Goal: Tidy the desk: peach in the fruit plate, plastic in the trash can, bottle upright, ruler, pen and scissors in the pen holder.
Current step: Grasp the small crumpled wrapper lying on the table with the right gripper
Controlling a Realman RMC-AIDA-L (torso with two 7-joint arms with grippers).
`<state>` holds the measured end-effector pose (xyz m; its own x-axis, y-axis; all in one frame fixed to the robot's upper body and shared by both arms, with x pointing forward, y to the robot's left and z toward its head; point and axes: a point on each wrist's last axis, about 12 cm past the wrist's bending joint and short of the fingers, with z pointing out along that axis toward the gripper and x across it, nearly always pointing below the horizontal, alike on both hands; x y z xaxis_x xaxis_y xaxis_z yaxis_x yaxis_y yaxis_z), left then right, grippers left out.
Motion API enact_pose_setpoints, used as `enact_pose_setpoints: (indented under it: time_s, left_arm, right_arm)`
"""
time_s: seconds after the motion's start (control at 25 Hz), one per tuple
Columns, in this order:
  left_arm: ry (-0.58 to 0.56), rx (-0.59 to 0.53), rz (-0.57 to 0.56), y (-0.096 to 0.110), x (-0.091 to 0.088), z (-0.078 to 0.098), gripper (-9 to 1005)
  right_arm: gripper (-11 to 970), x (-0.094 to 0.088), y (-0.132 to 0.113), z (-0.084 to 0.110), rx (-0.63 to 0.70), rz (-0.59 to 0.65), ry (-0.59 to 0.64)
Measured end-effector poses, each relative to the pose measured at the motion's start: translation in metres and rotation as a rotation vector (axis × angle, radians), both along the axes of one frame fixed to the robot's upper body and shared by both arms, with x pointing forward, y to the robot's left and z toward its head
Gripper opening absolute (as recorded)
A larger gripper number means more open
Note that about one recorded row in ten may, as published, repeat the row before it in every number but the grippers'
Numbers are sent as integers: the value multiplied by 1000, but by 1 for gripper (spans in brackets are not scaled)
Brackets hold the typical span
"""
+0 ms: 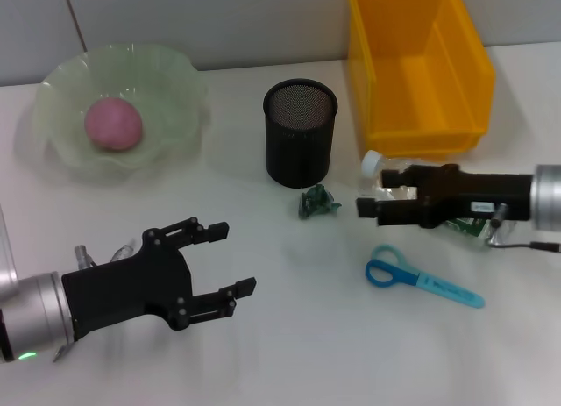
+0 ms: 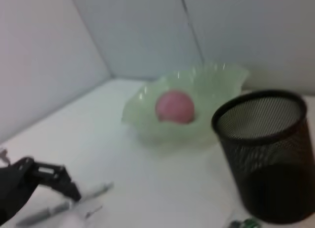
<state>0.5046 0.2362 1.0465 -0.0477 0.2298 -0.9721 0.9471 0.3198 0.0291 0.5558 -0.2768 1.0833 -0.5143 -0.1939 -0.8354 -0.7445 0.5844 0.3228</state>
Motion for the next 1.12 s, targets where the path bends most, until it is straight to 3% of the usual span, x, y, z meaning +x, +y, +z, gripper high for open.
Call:
enact_pose_setpoints:
  time_s: [0.32,0.6,0.92,1.12]
  left_arm:
    - [-8,3,7,0,2,1,782]
    - [-13,5,-4,-4,3,1,783]
    - [-15,3,-3,-5,4,1,782]
    - [-16,4,-7,-6,4,1,783]
  right_arm:
    - [826,19,21,41,-189,30,162]
    - [825,52,62,78,-417,31,286]
    - [825,67,85,90,-489,15,282]
    - [820,75,93,81,-486,-7,281]
